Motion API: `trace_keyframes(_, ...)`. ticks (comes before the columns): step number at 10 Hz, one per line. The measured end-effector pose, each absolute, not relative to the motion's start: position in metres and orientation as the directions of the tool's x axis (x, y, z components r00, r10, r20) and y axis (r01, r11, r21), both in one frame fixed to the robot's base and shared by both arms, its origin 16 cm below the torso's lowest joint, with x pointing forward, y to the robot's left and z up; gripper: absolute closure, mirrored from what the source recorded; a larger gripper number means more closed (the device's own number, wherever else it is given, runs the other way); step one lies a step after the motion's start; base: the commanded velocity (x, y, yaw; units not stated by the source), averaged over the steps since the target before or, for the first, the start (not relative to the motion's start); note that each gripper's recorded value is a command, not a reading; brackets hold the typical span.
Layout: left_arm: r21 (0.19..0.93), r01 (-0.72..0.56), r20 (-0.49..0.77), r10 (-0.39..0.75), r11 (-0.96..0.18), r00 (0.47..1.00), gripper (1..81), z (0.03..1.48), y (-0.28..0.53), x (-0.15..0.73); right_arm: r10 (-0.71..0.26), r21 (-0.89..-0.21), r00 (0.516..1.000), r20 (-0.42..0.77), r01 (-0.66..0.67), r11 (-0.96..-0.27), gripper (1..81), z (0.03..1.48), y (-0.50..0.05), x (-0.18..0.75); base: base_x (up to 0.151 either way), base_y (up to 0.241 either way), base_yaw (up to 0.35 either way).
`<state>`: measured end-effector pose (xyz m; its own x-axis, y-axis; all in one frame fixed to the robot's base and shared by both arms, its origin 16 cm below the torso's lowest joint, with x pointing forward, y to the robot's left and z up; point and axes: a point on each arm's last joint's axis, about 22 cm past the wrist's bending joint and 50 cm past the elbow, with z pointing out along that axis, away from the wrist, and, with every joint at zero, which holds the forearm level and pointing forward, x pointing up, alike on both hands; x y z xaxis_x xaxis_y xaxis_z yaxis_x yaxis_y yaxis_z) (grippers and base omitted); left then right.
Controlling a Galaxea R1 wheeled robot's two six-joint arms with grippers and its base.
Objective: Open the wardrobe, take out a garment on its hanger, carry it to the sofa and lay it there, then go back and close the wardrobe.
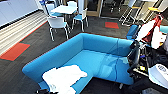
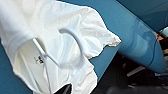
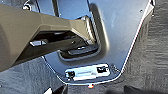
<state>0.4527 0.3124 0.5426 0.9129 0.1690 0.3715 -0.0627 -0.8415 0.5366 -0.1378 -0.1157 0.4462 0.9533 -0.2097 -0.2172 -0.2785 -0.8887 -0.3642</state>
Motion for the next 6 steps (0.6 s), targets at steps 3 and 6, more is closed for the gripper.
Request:
trace_keyframes(3, 0.517, -0.064, 0.341, 0.137, -0.853, 0.93, 1.0, 0.519, 0.312, 0.415, -0.211, -0.366, 0.954, -0.214, -0.279, -0.888, 1.0, 0.446, -0.116, -0.137, 0.0, 0.0, 0.0)
trace_keyframes(6, 0.472, -0.055, 0.287, 0.095, -0.88, 0.953, 1.0, 0.485, 0.321, 0.36, -0.212, -0.366, 0.954, -0.213, -0.279, -0.888, 1.0, 0.446, -0.116, -0.137, 0.0, 0.0, 0.0)
